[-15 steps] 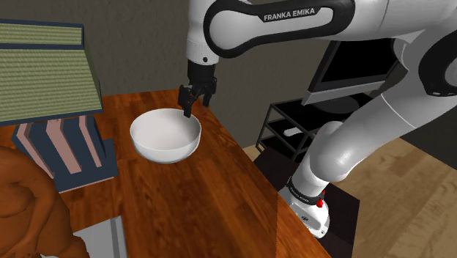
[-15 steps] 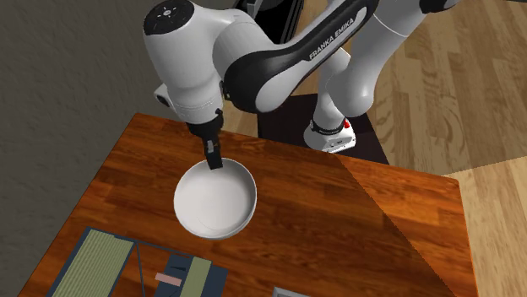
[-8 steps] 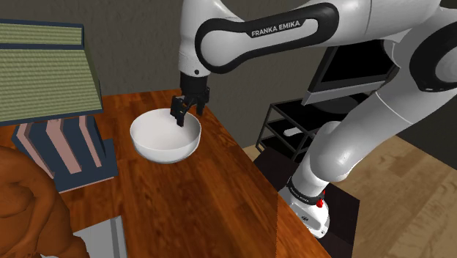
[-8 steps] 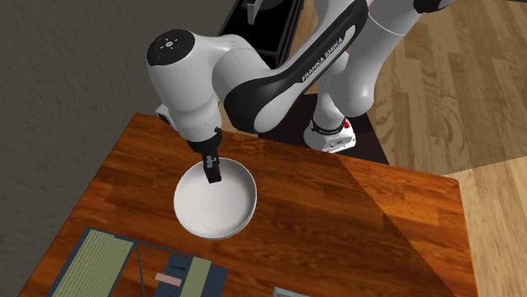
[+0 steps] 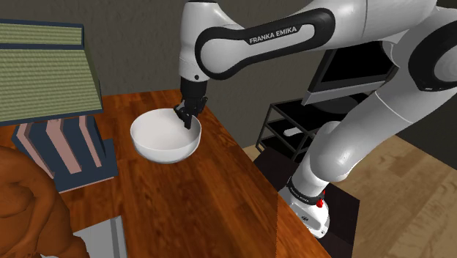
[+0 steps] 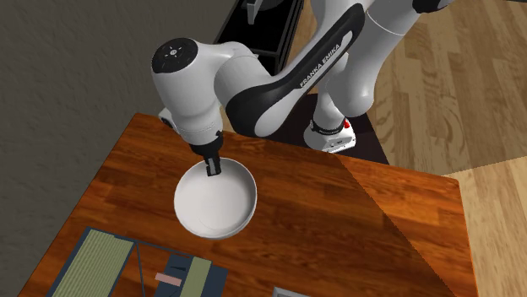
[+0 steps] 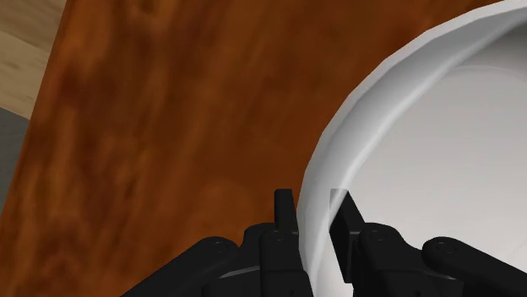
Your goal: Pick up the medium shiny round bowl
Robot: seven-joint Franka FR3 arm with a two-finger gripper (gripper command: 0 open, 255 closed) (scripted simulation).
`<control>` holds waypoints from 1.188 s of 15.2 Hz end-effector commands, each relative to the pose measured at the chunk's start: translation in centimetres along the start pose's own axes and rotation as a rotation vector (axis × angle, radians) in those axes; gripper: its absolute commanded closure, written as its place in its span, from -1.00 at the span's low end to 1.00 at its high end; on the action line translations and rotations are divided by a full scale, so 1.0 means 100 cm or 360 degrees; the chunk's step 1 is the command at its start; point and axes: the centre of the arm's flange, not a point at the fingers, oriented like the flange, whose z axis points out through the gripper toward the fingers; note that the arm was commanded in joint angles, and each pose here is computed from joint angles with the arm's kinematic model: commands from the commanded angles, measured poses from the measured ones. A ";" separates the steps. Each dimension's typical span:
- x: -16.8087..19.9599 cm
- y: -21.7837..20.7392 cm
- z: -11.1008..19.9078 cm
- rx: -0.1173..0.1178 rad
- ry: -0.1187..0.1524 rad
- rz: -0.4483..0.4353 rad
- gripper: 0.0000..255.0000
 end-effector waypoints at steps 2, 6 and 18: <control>0.000 0.000 0.001 -0.0001 -0.0002 -0.0001 1.00; 0.001 0.000 -0.004 -0.0001 -0.0002 -0.0001 1.00; 0.002 -0.003 -0.068 -0.0001 -0.0002 -0.0001 1.00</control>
